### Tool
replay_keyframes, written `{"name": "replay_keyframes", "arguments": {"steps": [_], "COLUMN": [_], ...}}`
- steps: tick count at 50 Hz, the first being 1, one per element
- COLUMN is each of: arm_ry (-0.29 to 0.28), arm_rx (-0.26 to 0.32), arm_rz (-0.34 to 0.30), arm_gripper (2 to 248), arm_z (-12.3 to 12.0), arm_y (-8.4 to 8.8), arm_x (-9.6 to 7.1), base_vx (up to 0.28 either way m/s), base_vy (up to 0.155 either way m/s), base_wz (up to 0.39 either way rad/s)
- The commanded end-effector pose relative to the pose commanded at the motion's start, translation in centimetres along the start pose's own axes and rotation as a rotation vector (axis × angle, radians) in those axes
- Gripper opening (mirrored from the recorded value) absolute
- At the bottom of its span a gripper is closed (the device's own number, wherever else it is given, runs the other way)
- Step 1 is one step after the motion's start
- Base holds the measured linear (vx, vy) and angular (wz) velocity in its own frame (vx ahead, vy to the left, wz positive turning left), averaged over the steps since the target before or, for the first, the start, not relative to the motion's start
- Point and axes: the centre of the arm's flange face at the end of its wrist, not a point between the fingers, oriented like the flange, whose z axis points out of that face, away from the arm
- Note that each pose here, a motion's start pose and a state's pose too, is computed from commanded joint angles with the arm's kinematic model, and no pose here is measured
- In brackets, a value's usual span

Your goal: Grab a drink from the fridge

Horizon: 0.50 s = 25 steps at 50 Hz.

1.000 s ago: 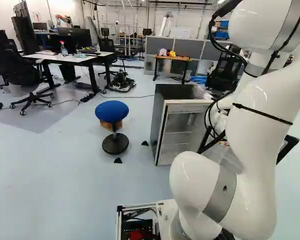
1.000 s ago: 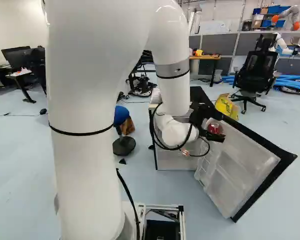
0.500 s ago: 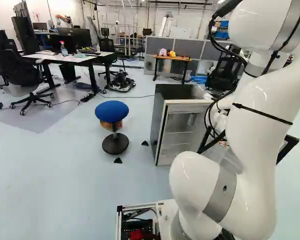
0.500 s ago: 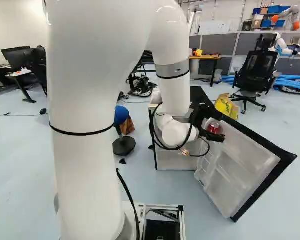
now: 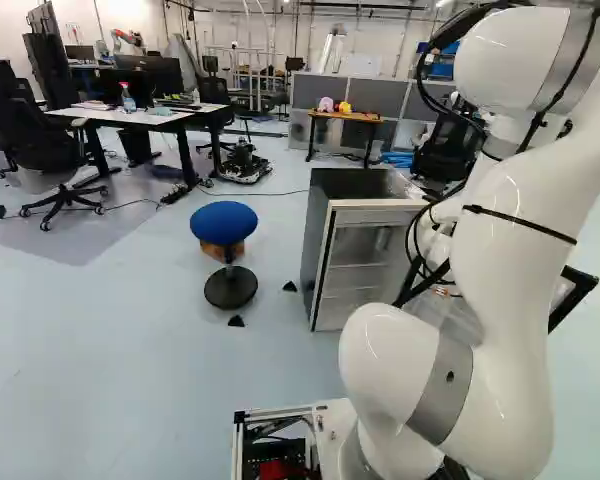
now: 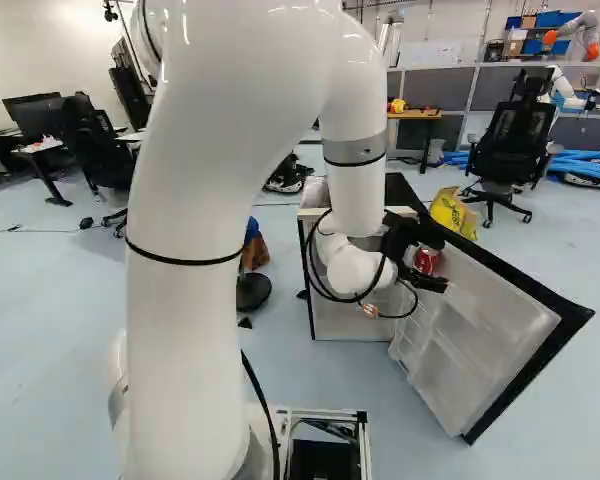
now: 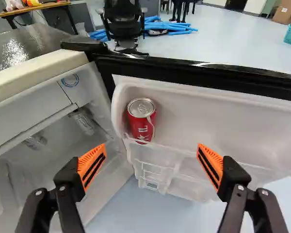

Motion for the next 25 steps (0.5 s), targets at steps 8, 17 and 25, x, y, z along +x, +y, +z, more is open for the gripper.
{"name": "replay_keyframes", "arguments": {"steps": [8, 17, 25], "arm_ry": [-0.002, 0.000, 0.000], "arm_rx": [0.005, 0.009, 0.009], "arm_rz": [-0.003, -0.005, -0.005], "arm_gripper": [247, 247, 247], "arm_z": [0.47, 0.70, 0.70], "arm_y": [-0.30, -0.51, -0.51], "arm_x": [-0.05, 0.04, 0.04], "base_vx": [0.000, 0.000, 0.000], "base_vy": [0.000, 0.000, 0.000], "base_wz": [0.000, 0.000, 0.000]}}
